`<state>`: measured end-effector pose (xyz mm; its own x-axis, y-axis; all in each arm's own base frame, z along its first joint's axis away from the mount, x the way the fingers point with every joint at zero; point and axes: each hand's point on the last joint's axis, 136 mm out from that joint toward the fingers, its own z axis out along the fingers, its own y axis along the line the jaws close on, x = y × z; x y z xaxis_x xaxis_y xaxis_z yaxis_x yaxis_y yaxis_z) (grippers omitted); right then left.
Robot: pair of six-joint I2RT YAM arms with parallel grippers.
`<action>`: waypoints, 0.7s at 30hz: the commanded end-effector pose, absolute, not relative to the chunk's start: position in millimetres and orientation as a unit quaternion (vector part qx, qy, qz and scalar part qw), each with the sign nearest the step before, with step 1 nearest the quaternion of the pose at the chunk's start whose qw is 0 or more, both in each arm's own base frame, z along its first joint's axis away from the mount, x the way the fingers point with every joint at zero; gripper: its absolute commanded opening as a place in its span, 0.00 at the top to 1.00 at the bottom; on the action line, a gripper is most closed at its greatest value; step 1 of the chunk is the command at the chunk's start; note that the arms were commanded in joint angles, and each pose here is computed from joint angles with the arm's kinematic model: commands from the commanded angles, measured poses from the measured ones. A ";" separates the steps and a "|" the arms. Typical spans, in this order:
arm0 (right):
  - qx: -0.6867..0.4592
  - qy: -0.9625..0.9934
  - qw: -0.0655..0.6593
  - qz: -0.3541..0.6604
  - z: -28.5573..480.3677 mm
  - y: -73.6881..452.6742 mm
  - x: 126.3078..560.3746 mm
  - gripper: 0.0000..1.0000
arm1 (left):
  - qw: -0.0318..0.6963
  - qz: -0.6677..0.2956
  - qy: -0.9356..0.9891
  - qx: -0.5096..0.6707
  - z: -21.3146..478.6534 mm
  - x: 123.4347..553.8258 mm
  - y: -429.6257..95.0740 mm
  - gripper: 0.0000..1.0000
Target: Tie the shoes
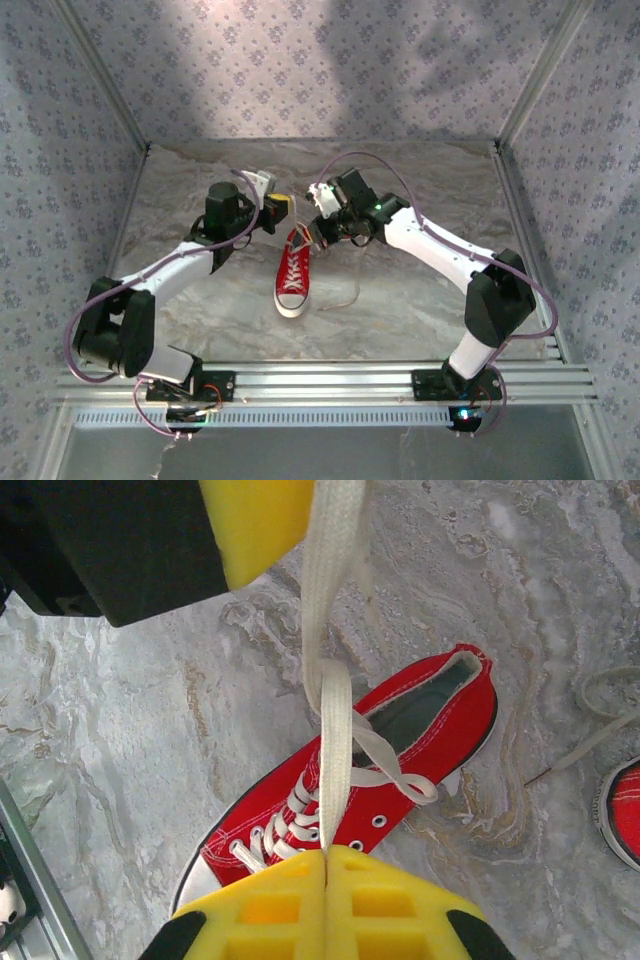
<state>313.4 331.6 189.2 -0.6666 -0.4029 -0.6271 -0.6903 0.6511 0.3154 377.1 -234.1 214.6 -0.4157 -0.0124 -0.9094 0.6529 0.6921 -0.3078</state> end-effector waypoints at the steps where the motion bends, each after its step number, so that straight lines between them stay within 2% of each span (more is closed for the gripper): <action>1: -0.325 0.859 0.275 0.286 201.9 330.1 310.5 1.00 | 0.457 -0.365 0.790 0.186 214.3 376.3 -236.7 1.00; 21: -0.341 0.850 0.279 0.287 194.0 333.0 312.3 1.00 | 0.271 -0.388 0.870 0.137 183.1 367.3 -241.0 1.00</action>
<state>314.0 332.2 184.3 -0.6395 -0.4207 -0.6434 -0.7162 0.6301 0.2999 380.3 -240.6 189.6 -0.7564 -0.0043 -0.6541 0.4837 0.6694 -0.5639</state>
